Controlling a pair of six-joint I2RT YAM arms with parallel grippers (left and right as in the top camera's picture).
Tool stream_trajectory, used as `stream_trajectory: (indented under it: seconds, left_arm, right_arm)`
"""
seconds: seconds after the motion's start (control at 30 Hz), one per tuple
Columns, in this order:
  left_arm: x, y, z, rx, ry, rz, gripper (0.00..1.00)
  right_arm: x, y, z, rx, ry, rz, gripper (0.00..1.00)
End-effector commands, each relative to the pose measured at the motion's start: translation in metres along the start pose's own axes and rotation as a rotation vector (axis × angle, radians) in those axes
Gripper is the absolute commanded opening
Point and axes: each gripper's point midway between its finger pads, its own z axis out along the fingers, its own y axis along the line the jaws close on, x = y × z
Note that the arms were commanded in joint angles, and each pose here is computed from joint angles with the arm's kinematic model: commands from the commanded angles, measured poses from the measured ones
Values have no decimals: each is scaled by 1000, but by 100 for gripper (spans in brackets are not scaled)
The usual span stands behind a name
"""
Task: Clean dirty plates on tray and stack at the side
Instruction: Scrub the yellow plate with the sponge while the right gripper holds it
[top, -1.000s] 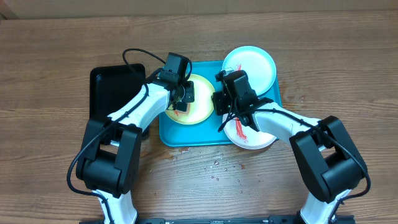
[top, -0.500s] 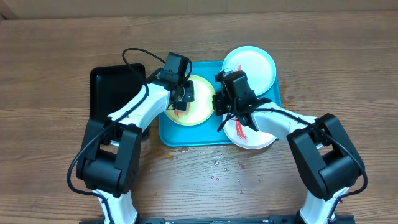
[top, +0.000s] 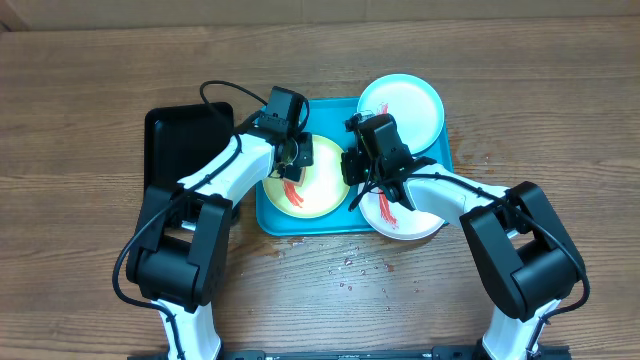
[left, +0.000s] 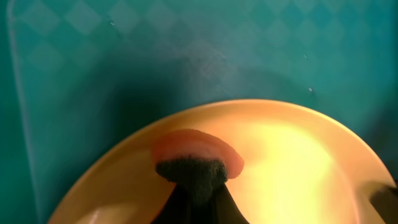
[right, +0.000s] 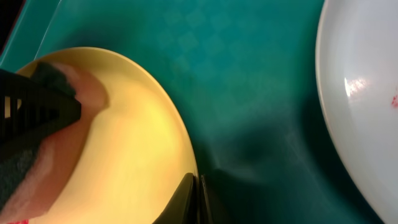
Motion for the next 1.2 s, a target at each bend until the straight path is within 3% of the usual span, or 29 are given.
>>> stream_trajectory:
  seconds: [0.0, 0.4, 0.73, 1.17]
  left_arm:
    - [-2, -13, -7, 63, 10, -38, 4]
    - [-15, -18, -33, 76, -42, -119, 4]
    - [-24, -1, -31, -23, -102, -121, 4]
    - [8, -9, 10, -66, -10, -134, 4]
  right_arm:
    - [-3, -2, 4, 9, -2, 57, 4]
    - [-12, -13, 3, 71, -58, 343, 4]
    - [-15, -12, 3, 65, -70, 359, 4]
    - [-16, -12, 3, 63, -73, 368, 4]
